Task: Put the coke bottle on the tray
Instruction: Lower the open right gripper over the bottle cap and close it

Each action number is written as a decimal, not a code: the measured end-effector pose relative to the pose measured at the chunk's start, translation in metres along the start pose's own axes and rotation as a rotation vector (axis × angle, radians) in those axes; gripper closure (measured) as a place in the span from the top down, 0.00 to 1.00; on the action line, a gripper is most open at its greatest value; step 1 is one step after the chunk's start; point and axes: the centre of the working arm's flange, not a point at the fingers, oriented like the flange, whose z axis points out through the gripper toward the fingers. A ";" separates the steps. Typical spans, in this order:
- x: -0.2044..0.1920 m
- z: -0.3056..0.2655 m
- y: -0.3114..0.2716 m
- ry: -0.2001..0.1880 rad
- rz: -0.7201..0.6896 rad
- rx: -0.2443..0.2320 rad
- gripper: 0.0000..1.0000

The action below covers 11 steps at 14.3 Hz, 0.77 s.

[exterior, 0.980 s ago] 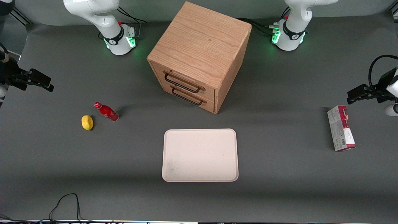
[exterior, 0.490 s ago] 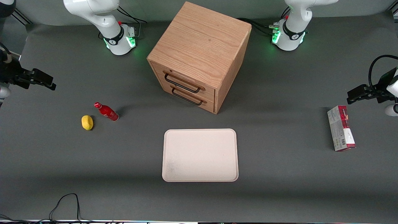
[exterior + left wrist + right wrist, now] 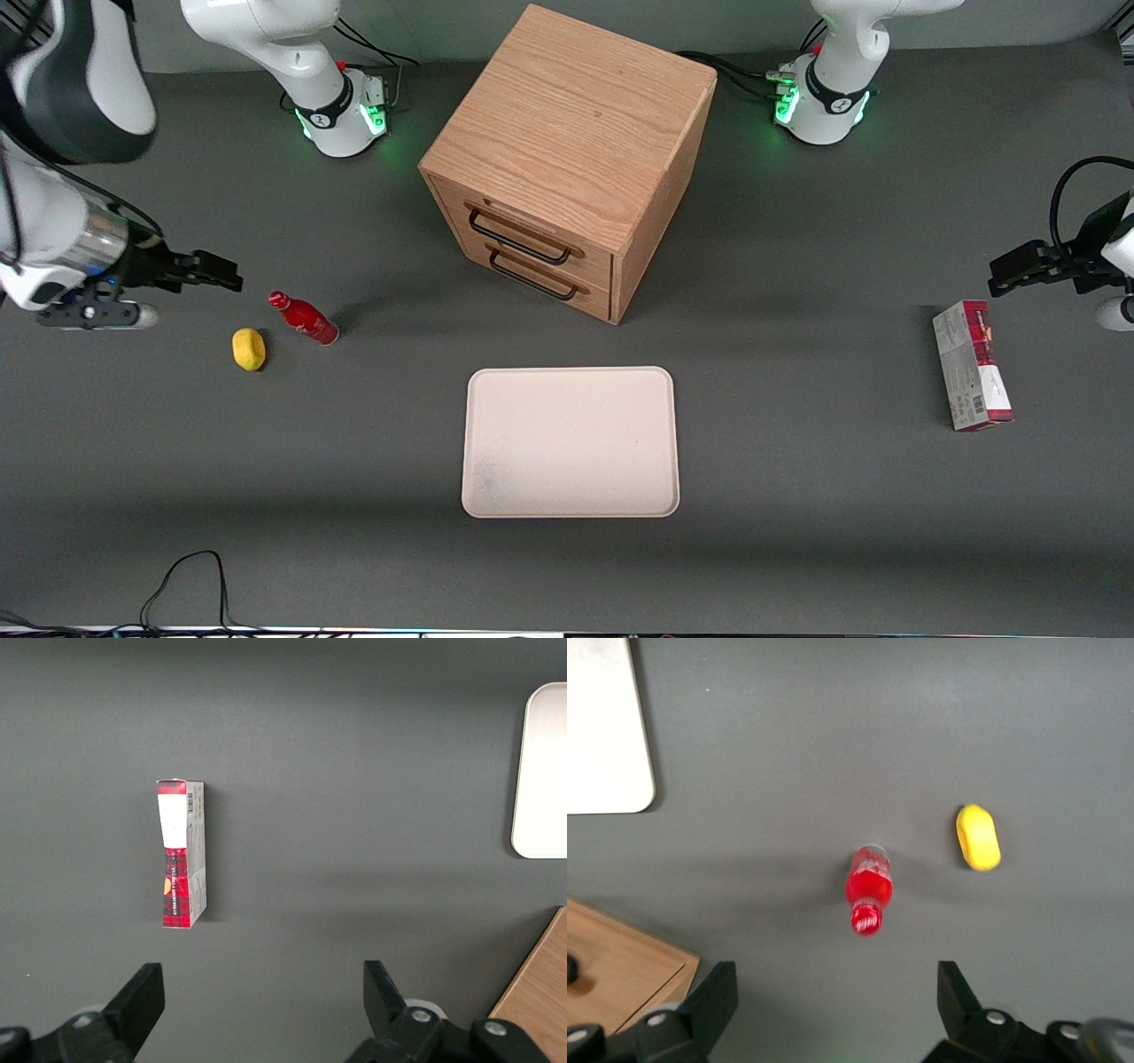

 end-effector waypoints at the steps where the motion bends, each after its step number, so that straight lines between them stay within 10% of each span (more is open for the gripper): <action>1: -0.004 0.022 0.002 0.021 0.000 0.001 1.00; 11: -0.059 0.163 0.016 0.136 -0.040 -0.012 1.00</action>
